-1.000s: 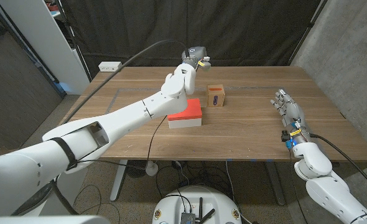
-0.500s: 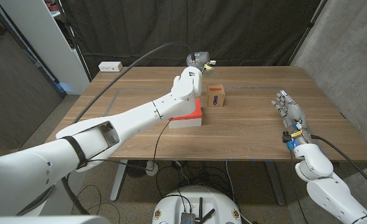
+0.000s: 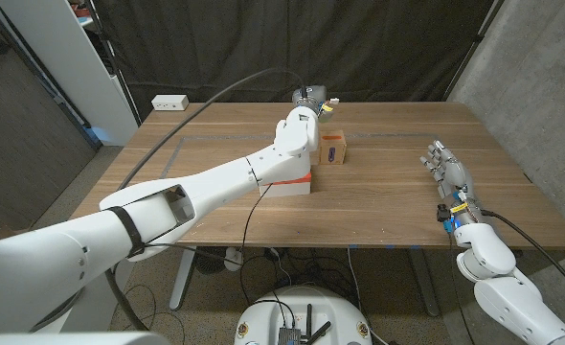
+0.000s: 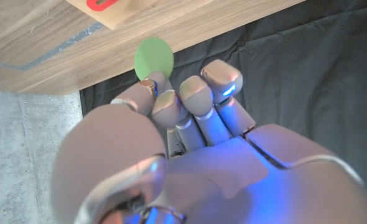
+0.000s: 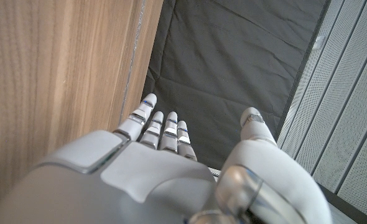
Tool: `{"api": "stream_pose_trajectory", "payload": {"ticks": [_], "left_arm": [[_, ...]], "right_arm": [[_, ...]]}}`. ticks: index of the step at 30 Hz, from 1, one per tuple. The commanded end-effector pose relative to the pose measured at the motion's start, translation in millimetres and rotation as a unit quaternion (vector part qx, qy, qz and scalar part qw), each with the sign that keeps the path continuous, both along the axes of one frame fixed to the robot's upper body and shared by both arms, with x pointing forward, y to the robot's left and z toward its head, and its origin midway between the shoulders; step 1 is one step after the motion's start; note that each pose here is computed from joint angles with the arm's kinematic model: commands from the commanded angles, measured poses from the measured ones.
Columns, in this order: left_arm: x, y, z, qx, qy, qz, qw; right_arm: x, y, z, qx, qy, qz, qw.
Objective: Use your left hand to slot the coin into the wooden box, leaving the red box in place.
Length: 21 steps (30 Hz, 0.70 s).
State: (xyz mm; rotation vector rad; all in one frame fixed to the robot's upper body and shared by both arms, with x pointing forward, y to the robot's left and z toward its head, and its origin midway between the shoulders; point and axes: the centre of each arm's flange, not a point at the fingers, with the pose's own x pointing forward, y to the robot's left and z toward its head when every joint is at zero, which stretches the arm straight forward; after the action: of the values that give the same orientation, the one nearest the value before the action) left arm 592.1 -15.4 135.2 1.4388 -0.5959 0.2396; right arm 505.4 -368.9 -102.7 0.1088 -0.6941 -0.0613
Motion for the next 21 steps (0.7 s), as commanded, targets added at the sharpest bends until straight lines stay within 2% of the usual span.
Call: {"api": "stream_pose_trajectory", "payload": {"ticks": [1,21], "left_arm": [[9.3,-10.4,-7.9,-0.001,0.03,0.008,1.0],[18.5,-29.3,-19.5,-0.013,0.033,0.02,0.999]], "right_arm": [[-0.9,-1.2,-3.0,0.002,0.0,-0.001,1.0],[-1.5,-5.5,-7.7,0.009,0.002,-0.001,1.0]]}}
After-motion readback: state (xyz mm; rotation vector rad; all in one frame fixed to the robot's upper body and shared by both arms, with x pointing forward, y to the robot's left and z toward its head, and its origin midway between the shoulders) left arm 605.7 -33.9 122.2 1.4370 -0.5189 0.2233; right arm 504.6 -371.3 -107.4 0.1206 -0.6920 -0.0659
